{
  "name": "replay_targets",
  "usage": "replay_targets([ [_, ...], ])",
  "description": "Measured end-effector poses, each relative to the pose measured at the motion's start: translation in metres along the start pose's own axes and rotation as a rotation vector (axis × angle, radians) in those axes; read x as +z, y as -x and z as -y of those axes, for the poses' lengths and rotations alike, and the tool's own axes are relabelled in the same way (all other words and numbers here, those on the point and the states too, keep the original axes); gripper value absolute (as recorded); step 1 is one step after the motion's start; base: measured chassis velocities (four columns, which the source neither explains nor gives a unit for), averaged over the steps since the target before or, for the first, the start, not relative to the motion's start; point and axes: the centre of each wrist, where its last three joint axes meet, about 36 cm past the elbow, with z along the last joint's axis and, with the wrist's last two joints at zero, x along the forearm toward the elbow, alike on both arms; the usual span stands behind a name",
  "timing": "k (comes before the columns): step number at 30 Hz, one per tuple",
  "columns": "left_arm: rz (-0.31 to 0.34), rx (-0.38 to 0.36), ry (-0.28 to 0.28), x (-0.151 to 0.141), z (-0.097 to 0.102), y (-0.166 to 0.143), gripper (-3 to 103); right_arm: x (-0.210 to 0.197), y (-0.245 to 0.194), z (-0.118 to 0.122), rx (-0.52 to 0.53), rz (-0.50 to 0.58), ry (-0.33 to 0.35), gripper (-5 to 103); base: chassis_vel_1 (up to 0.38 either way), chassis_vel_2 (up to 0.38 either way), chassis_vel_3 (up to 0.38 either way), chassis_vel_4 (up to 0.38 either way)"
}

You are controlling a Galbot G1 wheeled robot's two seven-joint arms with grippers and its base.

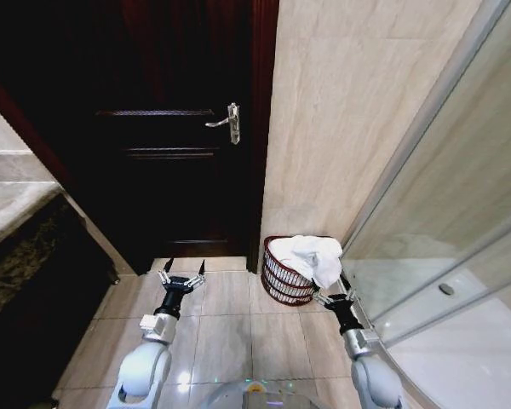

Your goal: Discard the used towel into the hamper.

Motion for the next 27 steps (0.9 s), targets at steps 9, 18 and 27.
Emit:
replay_targets([
  [9,-0.006,-0.020,-0.013,0.009,0.001,-0.005,100,0.013,-0.001,0.004,0.011,-0.024,-0.006,100,0.000,0.000,0.000,0.000],
  [18,0.022,-0.038,-0.020,0.006,0.006,-0.010,100,0.006,-0.005,0.012,0.075,-0.008,-0.027,100,0.000,0.000,0.000,0.000],
  [27,0.017,-0.045,-0.021,0.009,0.006,-0.011,100,0.015,0.020,0.016,0.089,-0.064,-0.016,100,0.000,0.000,0.000,0.000],
])
